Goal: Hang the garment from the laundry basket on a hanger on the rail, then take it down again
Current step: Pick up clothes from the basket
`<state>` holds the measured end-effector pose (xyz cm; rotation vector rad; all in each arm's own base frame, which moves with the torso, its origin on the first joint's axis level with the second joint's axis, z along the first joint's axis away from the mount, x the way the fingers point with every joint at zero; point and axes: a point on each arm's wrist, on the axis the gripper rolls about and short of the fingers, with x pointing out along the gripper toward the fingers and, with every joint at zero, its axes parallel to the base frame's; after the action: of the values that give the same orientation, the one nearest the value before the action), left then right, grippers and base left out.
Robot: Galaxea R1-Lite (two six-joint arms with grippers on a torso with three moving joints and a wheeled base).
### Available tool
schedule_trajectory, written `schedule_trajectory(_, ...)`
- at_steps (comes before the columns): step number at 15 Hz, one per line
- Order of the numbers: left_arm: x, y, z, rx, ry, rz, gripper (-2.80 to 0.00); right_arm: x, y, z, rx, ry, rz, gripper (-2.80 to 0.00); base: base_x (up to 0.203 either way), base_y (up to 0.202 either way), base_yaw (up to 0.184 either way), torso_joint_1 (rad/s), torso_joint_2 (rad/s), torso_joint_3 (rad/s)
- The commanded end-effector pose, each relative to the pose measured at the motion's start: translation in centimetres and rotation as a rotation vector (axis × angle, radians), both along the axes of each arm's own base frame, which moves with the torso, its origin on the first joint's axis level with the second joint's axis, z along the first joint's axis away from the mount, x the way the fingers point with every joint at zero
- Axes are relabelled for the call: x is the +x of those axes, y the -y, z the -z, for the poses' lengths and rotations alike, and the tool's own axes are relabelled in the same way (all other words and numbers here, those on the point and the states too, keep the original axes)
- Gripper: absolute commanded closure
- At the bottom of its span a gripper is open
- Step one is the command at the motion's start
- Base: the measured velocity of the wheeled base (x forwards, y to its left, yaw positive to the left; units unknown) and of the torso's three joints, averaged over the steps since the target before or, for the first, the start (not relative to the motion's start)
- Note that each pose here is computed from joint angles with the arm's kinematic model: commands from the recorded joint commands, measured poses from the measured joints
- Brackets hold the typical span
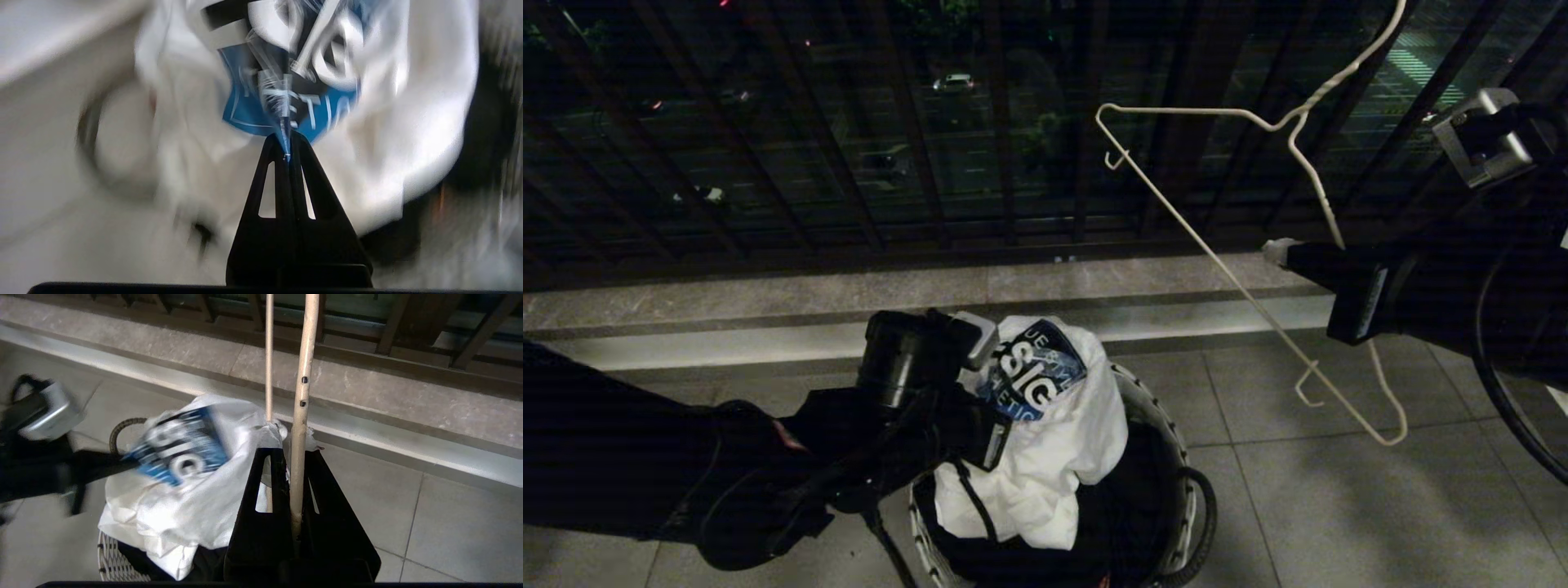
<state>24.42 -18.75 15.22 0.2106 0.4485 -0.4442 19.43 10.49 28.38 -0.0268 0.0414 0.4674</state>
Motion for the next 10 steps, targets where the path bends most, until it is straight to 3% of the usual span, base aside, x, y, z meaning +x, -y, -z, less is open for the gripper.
schedule_trajectory(1,-4.0,-2.8,-1.7,0.106,-0.129,0.013,0.00,0.0,0.5,-0.4,0.008,0.016,0.021,0.00,0.000,0.000,0.000,0.000,0.00,0.000)
schedule_trajectory(3,-6.6,-4.8,-0.7,0.190,-0.228,0.020,0.00,0.0,0.7,-0.5,0.010,0.021,0.025,0.00,0.000,0.000,0.000,0.000,0.00,0.000)
schedule_trajectory(7,-10.5,-7.5,3.5,0.321,-0.367,0.059,0.00,0.0,0.7,-0.5,0.010,0.019,0.024,0.00,0.000,0.000,0.000,0.000,0.00,0.000)
schedule_trajectory(8,-11.0,-7.8,4.4,0.330,-0.397,0.074,0.00,0.0,0.7,-0.5,0.010,0.019,0.024,0.00,0.000,0.000,0.000,0.000,0.00,0.000)
schedule_trajectory(10,-11.4,-8.0,5.7,0.296,-0.395,0.104,0.00,0.0,0.7,-0.5,0.009,0.018,0.024,0.00,0.000,0.000,0.000,0.000,0.00,0.000)
